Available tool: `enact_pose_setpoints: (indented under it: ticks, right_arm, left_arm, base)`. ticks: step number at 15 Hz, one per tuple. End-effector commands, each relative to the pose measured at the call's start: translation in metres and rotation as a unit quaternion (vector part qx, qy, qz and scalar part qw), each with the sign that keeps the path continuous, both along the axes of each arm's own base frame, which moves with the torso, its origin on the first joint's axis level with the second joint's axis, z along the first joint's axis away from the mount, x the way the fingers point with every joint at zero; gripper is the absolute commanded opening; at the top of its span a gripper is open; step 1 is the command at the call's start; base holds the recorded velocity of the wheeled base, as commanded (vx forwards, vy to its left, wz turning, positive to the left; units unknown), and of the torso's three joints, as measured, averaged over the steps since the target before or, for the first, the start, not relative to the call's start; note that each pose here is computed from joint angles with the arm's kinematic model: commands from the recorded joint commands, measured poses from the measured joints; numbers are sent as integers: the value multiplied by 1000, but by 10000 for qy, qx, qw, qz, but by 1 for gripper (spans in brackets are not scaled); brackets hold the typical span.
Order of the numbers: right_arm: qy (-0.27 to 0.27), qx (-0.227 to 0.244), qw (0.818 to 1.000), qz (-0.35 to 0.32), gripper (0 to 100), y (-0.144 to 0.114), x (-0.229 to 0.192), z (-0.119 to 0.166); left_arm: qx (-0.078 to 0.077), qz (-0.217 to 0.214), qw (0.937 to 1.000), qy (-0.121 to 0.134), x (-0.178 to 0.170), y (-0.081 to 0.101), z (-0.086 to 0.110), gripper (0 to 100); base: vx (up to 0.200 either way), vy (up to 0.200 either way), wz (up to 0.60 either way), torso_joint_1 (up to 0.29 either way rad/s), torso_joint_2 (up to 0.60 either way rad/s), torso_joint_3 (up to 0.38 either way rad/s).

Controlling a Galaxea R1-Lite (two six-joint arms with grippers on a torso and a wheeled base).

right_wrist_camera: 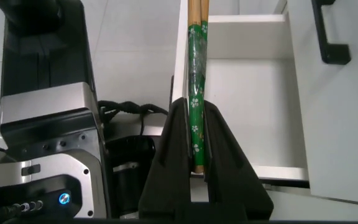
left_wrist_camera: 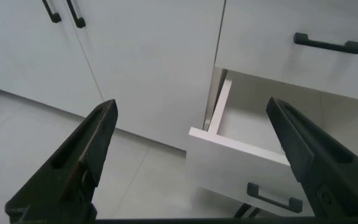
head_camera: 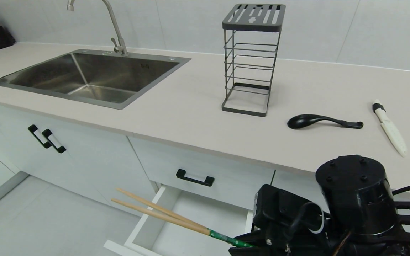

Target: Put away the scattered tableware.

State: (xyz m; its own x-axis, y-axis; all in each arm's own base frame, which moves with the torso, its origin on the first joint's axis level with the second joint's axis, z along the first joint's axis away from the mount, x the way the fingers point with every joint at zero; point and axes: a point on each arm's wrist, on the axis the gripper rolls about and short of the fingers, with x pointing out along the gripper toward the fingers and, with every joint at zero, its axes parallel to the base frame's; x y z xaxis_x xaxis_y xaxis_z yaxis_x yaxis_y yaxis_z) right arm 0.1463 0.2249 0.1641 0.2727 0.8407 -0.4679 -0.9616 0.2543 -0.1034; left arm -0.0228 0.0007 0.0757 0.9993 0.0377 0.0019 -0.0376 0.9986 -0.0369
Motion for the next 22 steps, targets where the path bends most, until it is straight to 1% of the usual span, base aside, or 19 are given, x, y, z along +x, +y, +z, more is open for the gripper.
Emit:
enact_pose_setpoints:
  ticks: [1,4,6,8,11,13,14,16,19,22]
  right_arm:
    - [-7,-90,9999,-79,0,0,0,2]
    - [113,-511,9982,-309,0,-3,0,0]
    - [83,-623,9970,-444,0,-3,1,2]
    - [7,-634,9966,-528,0,2,4,11]
    - [223,-1029,9931,-523,0,0,4,12]
    - [259,-1096,9922,-539,0,1,6,8]
    - [201,-1176,9917,-482,0,1,6,6]
    - [7,-1246,9912,-439,0,1,9,11]
    - [-232,-1206,9895,-759,0,0,12,21]
    - [-363,-1367,9847,-1022,0,7,13,14]
  left_arm:
    - [-8,3,10000,-6,0,0,0,100]
    - [-8,3,10000,-6,0,0,0,100]
    - [-8,3,10000,-14,0,0,0,100]
    - [-8,3,10000,-6,0,0,0,100]
    - [0,3,10000,-6,0,0,0,100]
    - [-8,3,10000,-6,0,0,0,100]
    - [-8,3,10000,-6,0,0,0,100]
    - [-8,3,10000,-6,0,0,0,100]
    - [-8,3,10000,-6,0,0,0,100]
    - [0,3,10000,-13,0,0,0,100]
  base:
    - [0,0,0,-227,422,193]
    - [0,0,0,-240,409,163]
    - [0,0,0,-259,325,112]
    - [0,0,0,-256,349,120]
    - [0,0,0,-225,310,121]
    - [0,0,0,-71,278,90]
    - [0,0,0,-32,251,46]
    - [0,0,0,-5,122,36]
    - [0,0,0,0,0,0]
    - [0,0,0,0,0,0]
